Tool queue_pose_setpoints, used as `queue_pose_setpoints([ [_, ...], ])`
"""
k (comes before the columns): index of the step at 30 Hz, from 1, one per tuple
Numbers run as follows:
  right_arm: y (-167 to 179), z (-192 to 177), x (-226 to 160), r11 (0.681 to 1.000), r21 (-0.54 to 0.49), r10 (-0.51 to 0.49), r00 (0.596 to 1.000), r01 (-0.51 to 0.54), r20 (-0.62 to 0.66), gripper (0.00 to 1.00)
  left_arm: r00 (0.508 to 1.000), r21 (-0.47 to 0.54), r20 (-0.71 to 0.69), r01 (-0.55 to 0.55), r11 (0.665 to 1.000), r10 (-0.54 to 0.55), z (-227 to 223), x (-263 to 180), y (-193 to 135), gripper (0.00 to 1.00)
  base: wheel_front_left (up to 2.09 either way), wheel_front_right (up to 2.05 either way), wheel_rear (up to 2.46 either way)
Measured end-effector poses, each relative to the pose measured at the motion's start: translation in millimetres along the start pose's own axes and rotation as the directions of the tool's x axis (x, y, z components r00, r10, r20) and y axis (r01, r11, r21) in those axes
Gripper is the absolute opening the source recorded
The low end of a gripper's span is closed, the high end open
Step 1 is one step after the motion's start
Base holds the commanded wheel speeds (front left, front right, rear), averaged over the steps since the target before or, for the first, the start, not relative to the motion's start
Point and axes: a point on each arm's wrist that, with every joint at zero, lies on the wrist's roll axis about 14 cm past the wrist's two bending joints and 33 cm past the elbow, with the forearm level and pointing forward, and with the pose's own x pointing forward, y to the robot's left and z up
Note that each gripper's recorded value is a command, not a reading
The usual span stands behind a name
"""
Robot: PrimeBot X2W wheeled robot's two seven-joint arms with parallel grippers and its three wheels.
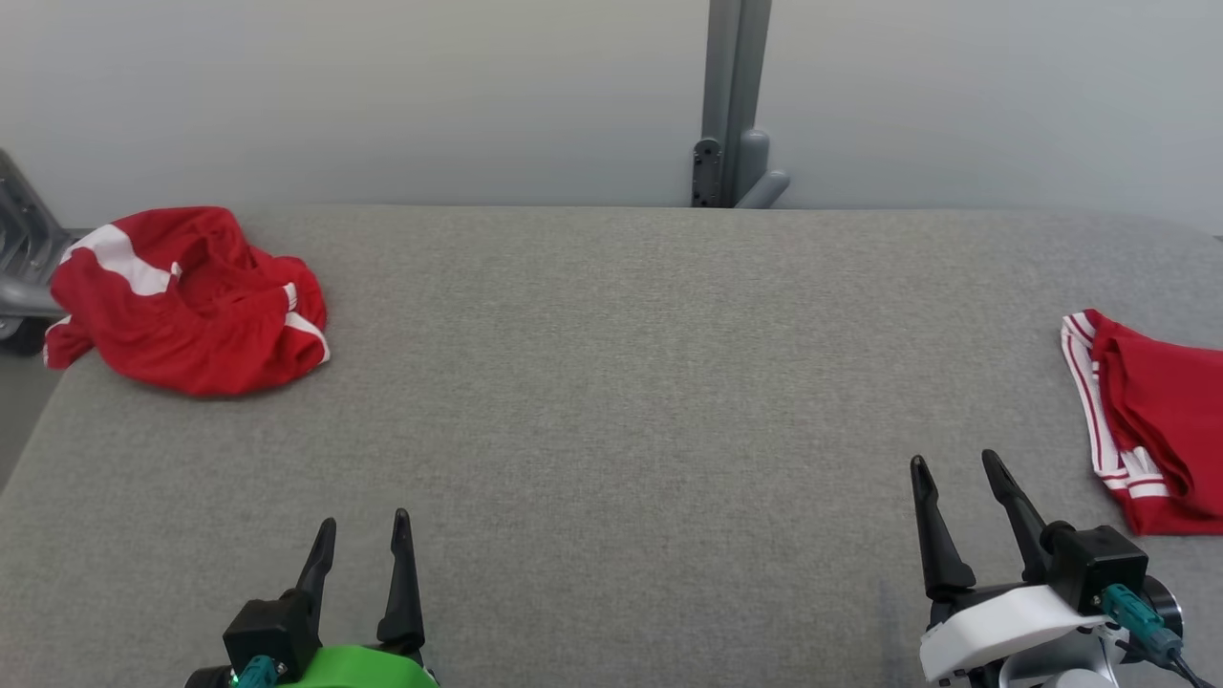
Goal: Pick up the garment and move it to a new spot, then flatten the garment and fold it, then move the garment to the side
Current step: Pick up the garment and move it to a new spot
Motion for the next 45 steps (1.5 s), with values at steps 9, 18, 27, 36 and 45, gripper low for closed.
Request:
queue_pose_setpoints([
  [9,39,-4,25,0.992,0.014,0.126,0.992,-0.126,-0.004,1.0,0.989,0.011,0.046,-0.141,0.99,0.14,13,-23,44,1.0,0.0,0.0,0.0],
  [18,114,-14,56,0.941,0.03,0.339,0.941,-0.338,-0.016,1.0,0.925,-0.013,0.099,-0.368,0.93,0.367,28,-72,105,1.0,0.0,0.0,0.0],
  [27,165,-35,72,0.882,0.07,0.471,0.881,-0.467,-0.051,1.0,0.868,-0.023,0.092,-0.489,0.872,0.489,28,-99,128,1.0,0.0,0.0,0.0],
  [36,142,-40,76,0.911,0.061,0.411,0.91,-0.407,-0.06,1.0,0.893,-0.038,0.078,-0.441,0.897,0.443,25,-86,118,1.0,0.0,0.0,0.0],
  [45,126,-30,83,0.928,0.033,0.373,0.927,-0.372,-0.031,1.0,0.928,0.197,0.296,-0.293,0.936,0.228,130,-8,124,1.0,0.0,0.0,0.0],
])
